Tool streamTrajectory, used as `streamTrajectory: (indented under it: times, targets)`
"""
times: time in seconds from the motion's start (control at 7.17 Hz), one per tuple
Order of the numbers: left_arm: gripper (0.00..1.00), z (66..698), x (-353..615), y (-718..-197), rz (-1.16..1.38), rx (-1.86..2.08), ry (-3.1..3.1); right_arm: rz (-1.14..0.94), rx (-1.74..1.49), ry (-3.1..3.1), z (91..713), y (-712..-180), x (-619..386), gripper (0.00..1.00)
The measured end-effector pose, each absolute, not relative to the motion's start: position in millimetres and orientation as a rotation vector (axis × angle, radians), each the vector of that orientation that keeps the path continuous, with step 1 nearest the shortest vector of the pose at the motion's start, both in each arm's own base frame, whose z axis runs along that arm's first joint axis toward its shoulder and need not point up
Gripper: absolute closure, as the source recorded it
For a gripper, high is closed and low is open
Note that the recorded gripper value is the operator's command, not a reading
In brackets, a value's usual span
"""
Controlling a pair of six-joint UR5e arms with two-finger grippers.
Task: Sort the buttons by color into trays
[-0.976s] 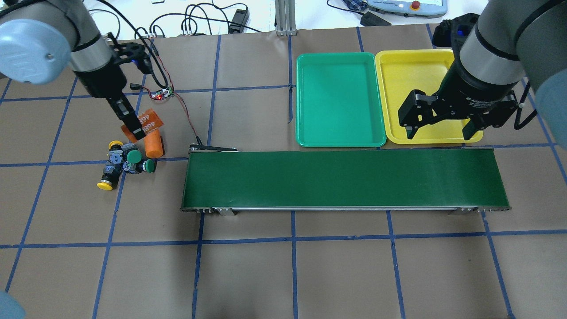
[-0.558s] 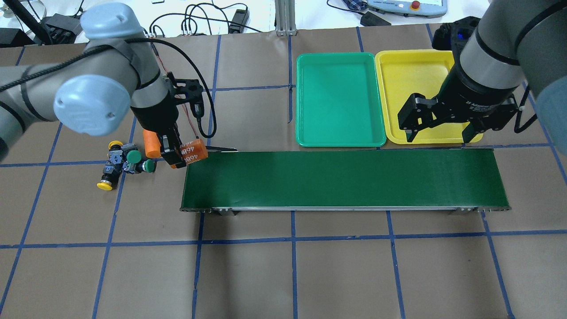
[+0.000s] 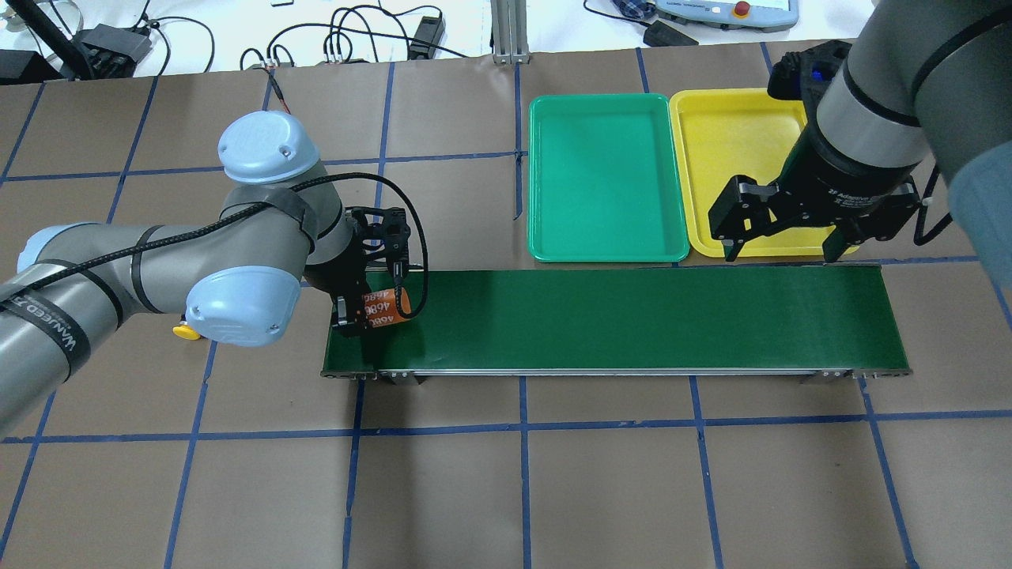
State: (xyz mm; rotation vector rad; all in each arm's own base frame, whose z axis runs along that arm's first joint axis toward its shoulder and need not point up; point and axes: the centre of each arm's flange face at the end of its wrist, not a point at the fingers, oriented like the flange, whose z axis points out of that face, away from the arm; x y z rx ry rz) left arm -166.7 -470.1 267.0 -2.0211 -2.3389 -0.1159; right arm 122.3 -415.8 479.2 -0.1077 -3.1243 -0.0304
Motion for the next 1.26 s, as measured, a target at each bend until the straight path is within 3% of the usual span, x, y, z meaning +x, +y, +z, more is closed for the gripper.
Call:
streamTrajectory:
  times: [0.28,0.7,1.26]
  targets:
    - [0.0,264.3,-164.3,-476.1,-0.09,-2.025,-2.358,-0.024,-0.111,-3.13,478.9,-416.8,122.9,0.0]
    - [0.0,312.4,-138.1,-492.8,-0.117,-1.968,-2.39,-0.009,-0.109,-3.133,480.3,-417.6,123.1,0.0]
    - [0.0,302.1,30.8,-524.7,-0.047,-1.456,-2.624,-0.022,-0.108,-3.133,478.4,-417.7,123.1,0.0]
